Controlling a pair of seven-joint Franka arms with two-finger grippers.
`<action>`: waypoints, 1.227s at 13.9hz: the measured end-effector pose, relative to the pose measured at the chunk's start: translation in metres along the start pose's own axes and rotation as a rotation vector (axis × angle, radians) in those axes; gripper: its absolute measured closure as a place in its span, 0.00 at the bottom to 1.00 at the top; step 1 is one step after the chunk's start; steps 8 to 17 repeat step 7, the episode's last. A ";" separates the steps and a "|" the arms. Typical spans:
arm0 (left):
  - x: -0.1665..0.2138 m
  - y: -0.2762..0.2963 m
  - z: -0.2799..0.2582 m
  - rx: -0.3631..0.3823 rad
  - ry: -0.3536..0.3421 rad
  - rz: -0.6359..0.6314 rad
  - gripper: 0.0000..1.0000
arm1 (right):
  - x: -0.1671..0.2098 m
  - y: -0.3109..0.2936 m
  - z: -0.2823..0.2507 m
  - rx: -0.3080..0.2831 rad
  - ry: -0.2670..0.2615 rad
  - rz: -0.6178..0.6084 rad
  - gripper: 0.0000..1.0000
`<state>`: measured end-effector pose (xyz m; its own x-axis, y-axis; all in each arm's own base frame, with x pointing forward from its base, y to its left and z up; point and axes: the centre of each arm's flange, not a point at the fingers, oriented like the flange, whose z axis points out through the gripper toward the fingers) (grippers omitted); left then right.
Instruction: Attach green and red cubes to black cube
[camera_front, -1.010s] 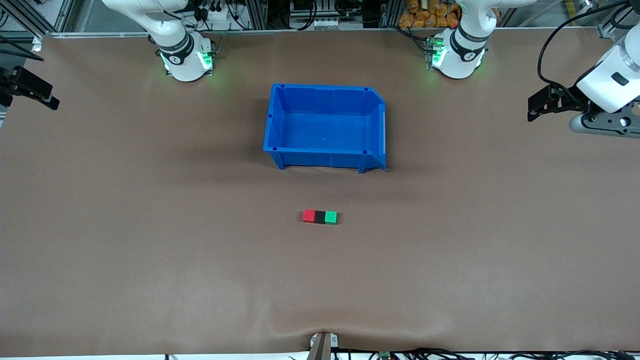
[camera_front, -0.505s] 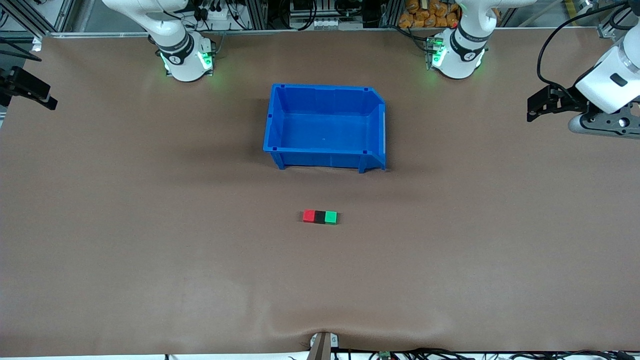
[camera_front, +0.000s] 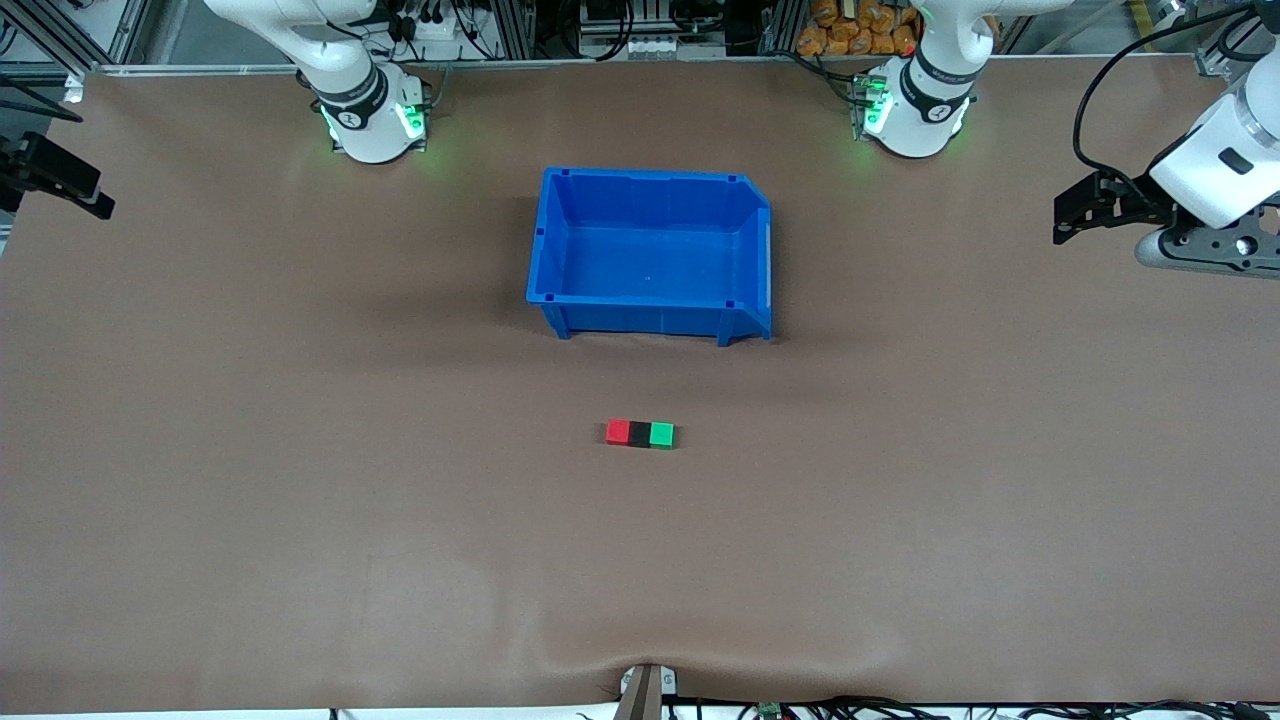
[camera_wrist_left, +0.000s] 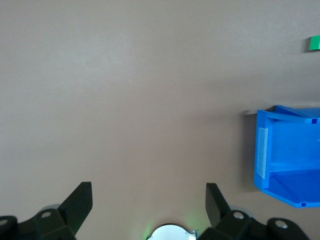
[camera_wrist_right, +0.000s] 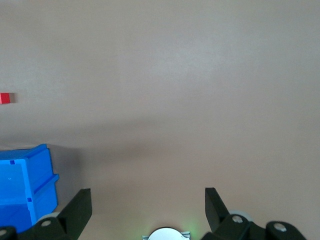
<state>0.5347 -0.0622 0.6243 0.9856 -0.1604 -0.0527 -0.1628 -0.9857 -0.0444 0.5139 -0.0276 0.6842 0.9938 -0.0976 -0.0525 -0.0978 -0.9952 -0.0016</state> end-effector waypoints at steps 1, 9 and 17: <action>0.000 0.000 0.000 0.000 0.000 0.000 0.00 | 0.000 -0.001 0.000 0.000 -0.002 -0.005 0.00; 0.000 0.000 0.000 0.000 0.001 0.000 0.00 | -0.001 -0.012 0.000 -0.002 -0.004 -0.030 0.00; 0.000 0.000 0.000 0.000 0.001 0.000 0.00 | -0.001 -0.012 0.000 -0.002 -0.004 -0.030 0.00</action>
